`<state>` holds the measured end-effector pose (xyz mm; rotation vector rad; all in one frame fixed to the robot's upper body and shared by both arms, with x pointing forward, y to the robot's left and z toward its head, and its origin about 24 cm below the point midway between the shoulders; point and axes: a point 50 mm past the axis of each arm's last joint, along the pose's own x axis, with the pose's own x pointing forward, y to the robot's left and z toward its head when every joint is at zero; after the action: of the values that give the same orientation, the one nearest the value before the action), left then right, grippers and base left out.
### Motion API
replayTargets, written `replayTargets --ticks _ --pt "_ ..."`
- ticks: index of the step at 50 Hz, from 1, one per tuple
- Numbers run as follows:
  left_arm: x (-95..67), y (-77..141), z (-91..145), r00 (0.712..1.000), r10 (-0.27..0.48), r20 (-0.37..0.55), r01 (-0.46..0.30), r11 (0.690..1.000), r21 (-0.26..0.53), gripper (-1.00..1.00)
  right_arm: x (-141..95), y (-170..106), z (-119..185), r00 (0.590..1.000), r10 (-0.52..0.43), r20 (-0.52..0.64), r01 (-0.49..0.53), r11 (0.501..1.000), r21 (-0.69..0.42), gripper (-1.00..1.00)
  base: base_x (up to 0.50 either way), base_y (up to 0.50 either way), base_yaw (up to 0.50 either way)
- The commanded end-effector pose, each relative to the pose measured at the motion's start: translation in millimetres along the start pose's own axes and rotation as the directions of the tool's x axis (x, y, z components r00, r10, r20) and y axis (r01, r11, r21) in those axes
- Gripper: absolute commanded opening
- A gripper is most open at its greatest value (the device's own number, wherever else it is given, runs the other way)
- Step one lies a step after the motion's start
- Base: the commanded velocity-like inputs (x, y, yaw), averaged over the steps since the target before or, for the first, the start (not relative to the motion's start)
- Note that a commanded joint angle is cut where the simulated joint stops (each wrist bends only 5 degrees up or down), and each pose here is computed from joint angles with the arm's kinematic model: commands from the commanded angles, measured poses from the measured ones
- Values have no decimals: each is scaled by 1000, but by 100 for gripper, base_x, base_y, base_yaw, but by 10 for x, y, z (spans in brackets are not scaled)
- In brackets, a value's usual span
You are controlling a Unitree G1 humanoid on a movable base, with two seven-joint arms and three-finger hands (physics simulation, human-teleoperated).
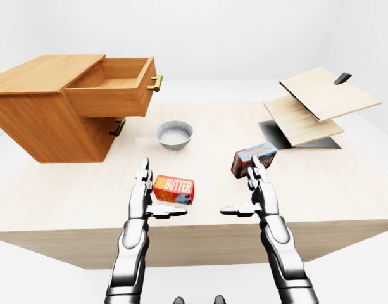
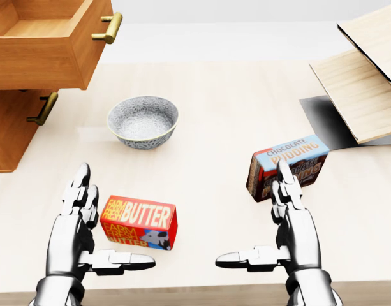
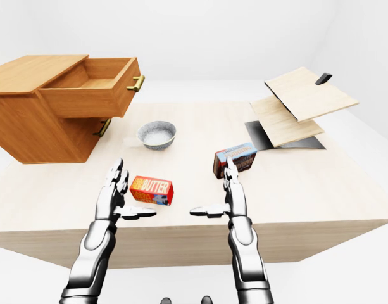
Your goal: Close the top drawer of the cabinet.
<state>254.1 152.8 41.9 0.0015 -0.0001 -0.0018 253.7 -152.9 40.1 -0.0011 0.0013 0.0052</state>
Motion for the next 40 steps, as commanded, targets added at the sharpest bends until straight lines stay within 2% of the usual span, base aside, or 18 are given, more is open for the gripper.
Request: replayTargets --ticks 1,16,21,27,32,35,40 --pt "9 60 25 1000 -8 -1 8 1000 6 100 -10 -72 -53 1000 23 -7 -23 1000 -11 100 0 0 0" --pt "52 44 202 999 -17 35 16 999 37 100 12 -112 -7 999 34 14 -34 999 -22 100 0 0 0" --pt "73 63 368 995 -9 102 5 999 34 100 62 -141 16 1000 20 18 -20 999 -29 100 0 0 0" --pt "85 60 548 984 -33 175 24 998 54 100 97 -152 170 999 17 46 -14 999 -53 100 0 0 0" --pt "94 47 657 974 -63 217 48 996 75 100 158 -175 314 998 8 68 -3 997 -75 100 0 0 0" --pt "109 36 742 964 -88 253 79 996 45 100 178 -180 376 996 8 86 -1 996 -86 100 0 0 0" --pt "133 3 859 948 -120 294 102 992 78 100 225 -182 548 988 14 152 3 994 -108 100 0 0 0"
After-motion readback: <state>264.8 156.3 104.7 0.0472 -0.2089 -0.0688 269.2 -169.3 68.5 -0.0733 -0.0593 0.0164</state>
